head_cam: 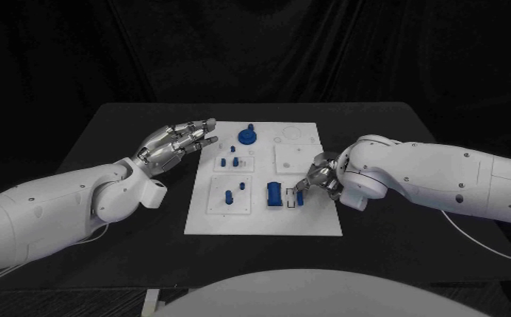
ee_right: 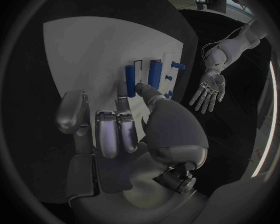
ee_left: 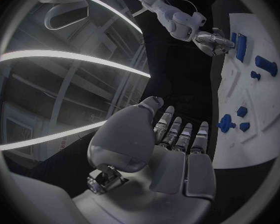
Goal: Assemble the parts on the task board
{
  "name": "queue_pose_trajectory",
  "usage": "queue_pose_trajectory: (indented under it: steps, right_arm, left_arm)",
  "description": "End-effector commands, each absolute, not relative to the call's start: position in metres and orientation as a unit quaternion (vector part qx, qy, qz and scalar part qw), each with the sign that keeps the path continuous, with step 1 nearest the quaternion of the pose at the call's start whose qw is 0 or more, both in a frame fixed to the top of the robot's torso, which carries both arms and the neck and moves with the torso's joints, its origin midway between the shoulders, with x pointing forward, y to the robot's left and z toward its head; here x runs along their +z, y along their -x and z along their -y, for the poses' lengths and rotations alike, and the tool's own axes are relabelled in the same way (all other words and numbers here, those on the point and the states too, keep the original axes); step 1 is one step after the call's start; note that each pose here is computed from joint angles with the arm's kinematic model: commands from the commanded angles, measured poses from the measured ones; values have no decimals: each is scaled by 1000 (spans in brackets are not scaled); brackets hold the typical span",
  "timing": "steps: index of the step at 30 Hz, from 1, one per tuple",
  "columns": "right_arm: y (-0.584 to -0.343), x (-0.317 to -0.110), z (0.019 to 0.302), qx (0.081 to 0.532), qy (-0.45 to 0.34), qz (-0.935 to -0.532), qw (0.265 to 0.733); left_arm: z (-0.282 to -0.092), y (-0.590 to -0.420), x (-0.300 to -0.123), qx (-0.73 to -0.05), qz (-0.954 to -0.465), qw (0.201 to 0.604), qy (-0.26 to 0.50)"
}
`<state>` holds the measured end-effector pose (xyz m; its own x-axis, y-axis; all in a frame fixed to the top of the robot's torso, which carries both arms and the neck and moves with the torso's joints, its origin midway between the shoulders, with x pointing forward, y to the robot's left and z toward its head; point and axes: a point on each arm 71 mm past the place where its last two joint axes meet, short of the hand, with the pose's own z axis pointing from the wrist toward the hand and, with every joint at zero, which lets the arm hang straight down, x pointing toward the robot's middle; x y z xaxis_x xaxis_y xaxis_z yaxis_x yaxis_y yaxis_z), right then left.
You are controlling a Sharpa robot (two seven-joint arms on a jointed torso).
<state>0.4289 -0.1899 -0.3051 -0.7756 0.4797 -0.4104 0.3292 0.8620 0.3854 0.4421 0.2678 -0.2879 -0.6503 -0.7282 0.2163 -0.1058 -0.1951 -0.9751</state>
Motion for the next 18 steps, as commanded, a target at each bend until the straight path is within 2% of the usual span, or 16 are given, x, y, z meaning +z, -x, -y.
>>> queue_pose_trajectory:
  steps: [1, 18]
  right_arm:
    - [-429, -306, 189, 149, -229, -926, 260]
    - [-426, -306, 178, 161, -223, -926, 259]
  left_arm:
    - [-266, -441, -287, -697, -587, 219, 348]
    - [-265, -441, -289, -695, -591, 214, 350]
